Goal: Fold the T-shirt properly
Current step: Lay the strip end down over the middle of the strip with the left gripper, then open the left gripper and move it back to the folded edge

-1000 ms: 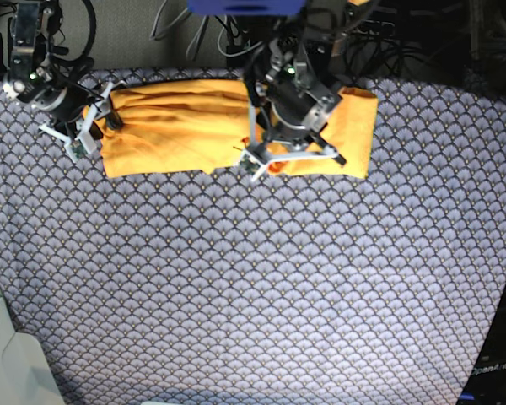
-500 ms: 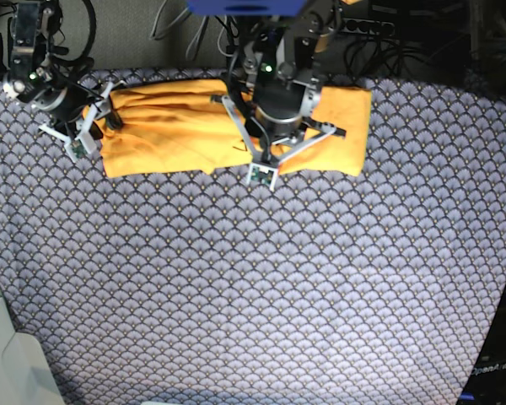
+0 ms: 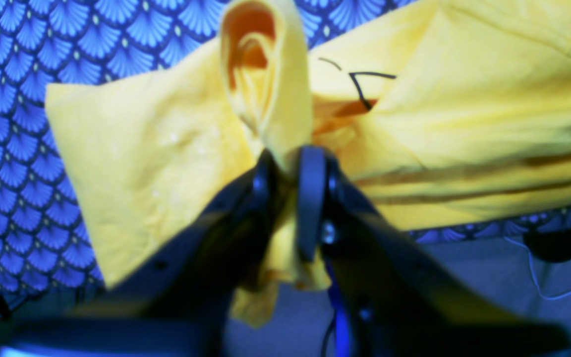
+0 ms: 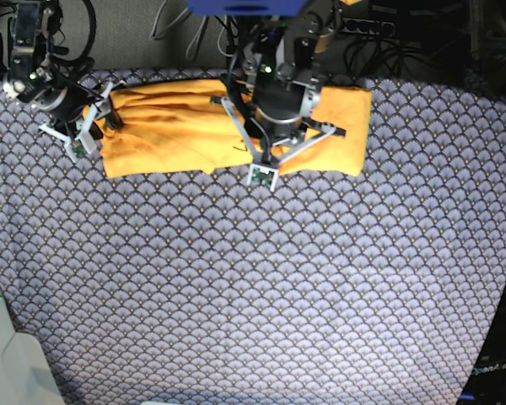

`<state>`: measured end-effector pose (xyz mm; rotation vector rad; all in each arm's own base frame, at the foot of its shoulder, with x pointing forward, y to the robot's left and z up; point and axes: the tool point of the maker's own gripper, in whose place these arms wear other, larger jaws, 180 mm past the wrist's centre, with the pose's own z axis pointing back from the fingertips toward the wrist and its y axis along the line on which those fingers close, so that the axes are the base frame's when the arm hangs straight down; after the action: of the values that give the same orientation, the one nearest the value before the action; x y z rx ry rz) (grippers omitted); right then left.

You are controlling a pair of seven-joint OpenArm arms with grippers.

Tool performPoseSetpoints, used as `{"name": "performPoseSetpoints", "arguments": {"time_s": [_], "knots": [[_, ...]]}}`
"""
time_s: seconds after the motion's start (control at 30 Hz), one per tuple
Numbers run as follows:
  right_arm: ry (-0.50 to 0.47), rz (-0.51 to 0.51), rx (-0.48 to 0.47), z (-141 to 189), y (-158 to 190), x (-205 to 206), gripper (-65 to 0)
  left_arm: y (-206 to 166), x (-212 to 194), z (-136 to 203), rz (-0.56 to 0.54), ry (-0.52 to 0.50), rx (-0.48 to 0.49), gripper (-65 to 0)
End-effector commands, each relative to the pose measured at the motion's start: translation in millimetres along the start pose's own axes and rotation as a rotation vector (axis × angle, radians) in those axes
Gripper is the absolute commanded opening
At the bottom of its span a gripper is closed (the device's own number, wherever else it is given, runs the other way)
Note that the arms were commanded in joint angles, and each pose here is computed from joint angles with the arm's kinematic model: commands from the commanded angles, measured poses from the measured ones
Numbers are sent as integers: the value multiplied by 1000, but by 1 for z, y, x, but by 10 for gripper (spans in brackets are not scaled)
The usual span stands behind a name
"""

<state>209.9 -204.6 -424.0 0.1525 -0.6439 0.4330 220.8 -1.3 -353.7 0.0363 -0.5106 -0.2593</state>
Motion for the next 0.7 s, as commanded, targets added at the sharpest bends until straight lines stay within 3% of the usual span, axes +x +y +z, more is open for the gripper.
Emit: {"name": "performPoseSetpoints", "arguments": {"time_s": [0.0, 0.1, 0.2, 0.37, 0.57, 0.63, 0.67], "knots": [[-17, 8, -4, 3, -2, 5, -395, -5, 10, 5, 22, -33, -26, -506], [-17, 8, -4, 3, -2, 5, -395, -13, 10, 6, 29, -30, -72, -329], [-15, 8, -3, 3, -2, 4, -395, -17, 10, 7, 35, -30, -96, -256], [-14, 10, -4, 4, -3, 4, -395, -9, 16, 5, 55, -60, -79, -256], [-16, 11, -5, 3, -3, 5, -395, 47, 21, -6, 152, -100, 31, -269], [-16, 11, -5, 3, -3, 5, -395, 70, 18, -10, 151, -84, 69, -351], [-16, 12, -6, 4, -4, 6, -395, 81, 14, -11, 145, -65, 86, -428]]}}
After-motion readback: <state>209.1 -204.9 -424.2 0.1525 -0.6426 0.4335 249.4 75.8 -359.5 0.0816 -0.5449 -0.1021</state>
